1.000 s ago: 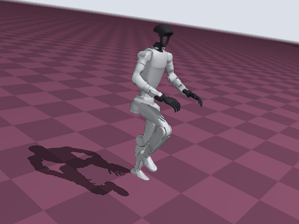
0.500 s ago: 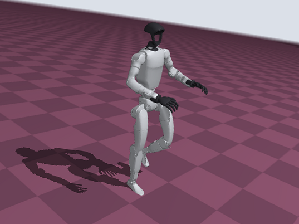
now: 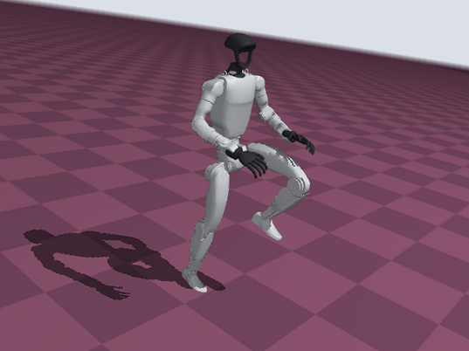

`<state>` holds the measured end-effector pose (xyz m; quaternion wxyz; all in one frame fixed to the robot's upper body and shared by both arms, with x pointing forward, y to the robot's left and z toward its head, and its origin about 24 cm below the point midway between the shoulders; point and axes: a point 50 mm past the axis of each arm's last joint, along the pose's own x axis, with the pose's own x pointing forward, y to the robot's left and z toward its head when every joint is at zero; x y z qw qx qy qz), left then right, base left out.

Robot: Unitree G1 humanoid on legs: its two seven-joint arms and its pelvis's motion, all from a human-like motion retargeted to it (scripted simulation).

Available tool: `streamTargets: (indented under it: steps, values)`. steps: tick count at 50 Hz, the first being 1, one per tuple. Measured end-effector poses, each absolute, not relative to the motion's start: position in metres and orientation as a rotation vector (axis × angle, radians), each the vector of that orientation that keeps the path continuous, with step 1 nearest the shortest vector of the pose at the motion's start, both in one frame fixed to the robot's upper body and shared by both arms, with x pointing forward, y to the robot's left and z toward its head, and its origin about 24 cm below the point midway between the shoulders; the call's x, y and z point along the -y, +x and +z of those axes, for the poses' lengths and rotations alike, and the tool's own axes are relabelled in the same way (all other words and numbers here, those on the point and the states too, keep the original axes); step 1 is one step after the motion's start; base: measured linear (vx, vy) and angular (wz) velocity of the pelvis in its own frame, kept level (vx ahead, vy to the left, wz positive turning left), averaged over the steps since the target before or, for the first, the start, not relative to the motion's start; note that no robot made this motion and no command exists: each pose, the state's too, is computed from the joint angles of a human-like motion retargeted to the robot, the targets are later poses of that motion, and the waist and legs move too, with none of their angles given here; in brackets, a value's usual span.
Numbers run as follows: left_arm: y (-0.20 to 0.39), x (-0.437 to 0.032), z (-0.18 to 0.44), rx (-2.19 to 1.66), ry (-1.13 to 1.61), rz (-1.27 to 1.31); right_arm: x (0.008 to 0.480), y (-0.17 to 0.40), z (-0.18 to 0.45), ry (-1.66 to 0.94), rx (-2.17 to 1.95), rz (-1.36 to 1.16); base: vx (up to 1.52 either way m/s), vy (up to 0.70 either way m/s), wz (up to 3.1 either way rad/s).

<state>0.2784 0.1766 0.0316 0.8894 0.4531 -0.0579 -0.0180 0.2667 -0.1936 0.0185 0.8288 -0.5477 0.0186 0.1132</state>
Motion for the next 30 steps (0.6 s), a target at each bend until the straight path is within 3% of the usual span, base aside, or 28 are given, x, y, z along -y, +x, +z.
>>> streamTargets:
  steps: [15, 20, 25, 30]
  values:
    - [0.266, -0.214, 0.037, 0.093, 0.919, 0.042, 0.173, 0.260, 0.008, -1.154, 0.037, 0.155, 0.36, 0.17, -0.22]
    - [0.272, -0.203, 0.024, 0.037, 1.073, -0.078, 0.181, 0.245, -0.010, -1.062, -0.066, 0.147, 0.27, 0.26, 1.51]
    - [0.294, -0.185, 0.041, 0.121, 1.151, -0.082, 0.180, 0.245, 0.007, -1.033, 0.006, 0.112, 0.17, 0.15, 0.38]
    - [0.294, -0.204, 0.033, -0.003, 1.137, -0.038, 0.171, 0.257, 0.042, -1.144, 0.210, 0.118, 0.23, 0.13, -0.17]
